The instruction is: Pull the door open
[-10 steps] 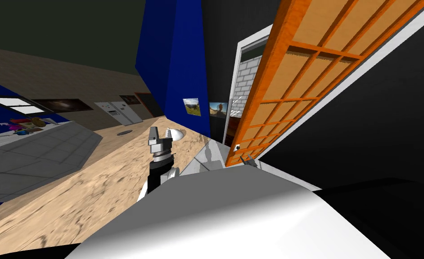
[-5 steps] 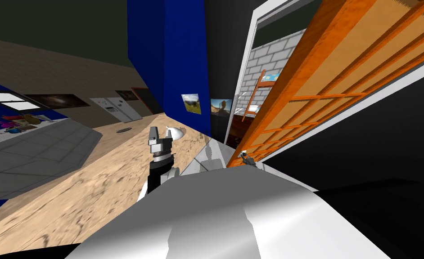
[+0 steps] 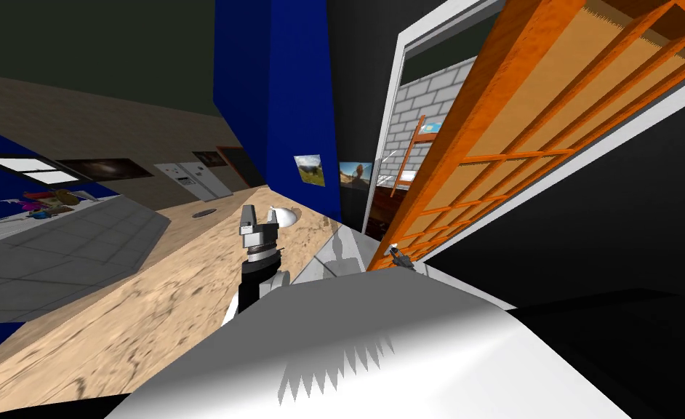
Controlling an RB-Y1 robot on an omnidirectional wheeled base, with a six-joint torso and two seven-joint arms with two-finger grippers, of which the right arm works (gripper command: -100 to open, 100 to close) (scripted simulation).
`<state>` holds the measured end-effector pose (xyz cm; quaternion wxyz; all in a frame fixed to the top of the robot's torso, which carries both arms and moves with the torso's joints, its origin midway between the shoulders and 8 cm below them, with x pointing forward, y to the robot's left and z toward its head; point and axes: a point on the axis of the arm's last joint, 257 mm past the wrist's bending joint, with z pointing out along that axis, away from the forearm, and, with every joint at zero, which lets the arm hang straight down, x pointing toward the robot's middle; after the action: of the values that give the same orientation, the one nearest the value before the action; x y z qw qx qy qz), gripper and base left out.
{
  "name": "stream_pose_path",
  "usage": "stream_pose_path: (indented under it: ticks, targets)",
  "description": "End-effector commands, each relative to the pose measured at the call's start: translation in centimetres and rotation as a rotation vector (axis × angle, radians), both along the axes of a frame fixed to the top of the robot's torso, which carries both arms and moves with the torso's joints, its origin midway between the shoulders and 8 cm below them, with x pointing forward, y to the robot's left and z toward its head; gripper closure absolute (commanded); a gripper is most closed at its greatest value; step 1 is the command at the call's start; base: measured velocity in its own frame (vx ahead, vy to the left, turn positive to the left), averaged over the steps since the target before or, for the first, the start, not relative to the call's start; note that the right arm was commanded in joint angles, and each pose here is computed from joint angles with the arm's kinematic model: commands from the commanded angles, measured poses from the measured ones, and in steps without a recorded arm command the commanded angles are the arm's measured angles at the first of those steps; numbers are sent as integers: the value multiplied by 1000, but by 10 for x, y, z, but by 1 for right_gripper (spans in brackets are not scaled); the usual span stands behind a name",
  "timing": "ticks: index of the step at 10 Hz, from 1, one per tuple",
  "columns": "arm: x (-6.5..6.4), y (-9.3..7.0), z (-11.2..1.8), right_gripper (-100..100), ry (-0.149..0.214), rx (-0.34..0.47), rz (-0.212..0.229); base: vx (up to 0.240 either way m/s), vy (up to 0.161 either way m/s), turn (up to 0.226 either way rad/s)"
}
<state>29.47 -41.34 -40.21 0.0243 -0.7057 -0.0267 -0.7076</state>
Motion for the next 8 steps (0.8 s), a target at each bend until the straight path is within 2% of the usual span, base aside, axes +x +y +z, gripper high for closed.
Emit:
stream_pose_path:
  ticks: [1, 8]
  targets:
    - [-4, 1, 0, 100, 0, 0, 11, -101, -60, 123]
    - [-24, 7, 2, 100, 2, 2, 74, -205, -98, 169]
